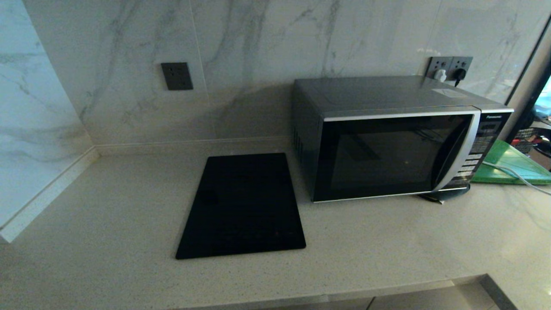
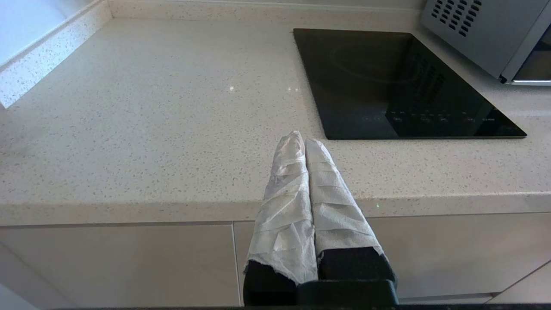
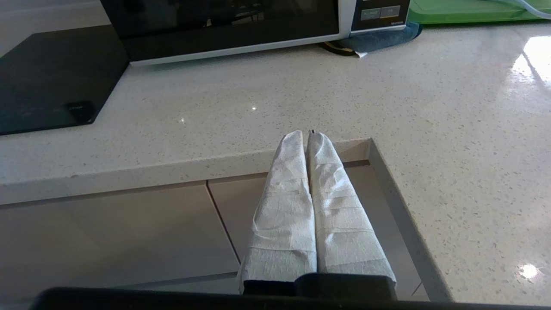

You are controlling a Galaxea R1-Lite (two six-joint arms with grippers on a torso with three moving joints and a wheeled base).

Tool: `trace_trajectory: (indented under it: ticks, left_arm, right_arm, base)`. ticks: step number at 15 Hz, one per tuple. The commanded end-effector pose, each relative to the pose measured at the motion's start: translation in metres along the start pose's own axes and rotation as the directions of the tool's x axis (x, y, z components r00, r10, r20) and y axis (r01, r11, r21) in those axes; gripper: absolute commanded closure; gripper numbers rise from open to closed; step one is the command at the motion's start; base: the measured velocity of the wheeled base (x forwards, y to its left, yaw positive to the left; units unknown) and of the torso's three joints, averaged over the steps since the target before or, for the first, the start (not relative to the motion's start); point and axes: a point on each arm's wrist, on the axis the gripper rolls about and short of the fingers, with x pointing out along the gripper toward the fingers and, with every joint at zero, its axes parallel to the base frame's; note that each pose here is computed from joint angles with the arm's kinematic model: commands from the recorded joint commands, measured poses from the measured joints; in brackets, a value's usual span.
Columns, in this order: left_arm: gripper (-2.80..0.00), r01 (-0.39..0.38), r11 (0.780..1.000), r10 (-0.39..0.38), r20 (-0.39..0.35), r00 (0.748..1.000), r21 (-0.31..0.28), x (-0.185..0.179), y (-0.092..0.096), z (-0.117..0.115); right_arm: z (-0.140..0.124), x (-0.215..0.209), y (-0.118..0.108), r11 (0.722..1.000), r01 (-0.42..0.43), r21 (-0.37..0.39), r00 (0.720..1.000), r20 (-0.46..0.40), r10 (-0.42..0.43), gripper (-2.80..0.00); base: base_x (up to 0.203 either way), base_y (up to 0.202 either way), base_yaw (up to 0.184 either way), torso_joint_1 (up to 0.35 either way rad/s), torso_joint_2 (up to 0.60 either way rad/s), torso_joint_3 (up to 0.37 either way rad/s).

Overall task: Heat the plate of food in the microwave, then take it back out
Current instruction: Open the microwave oven

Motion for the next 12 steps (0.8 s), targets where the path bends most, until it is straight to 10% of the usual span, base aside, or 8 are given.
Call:
trace_trajectory:
  ticks: [1,12]
  left_arm:
    - [0.00,0.000,1.000,0.000,0.001,1.000,-0.001,0.0000,0.0000,0.0000]
    - [0.00,0.000,1.000,0.000,0.001,1.000,-0.001,0.0000,0.0000,0.0001]
  right_arm:
    - [-0.0008,0.0004,-0.0001,1.000,0.000,0.000,1.000,-0.005,0.000,0.00]
    - [-0.0008,0.0004,-0.0001,1.000,0.000,0.000,1.000,-0.005,0.000,0.00]
  base:
    - [0.000,0.000,0.000,0.000,0.00,0.000]
    - [0.000,0.000,0.000,0.000,0.00,0.000]
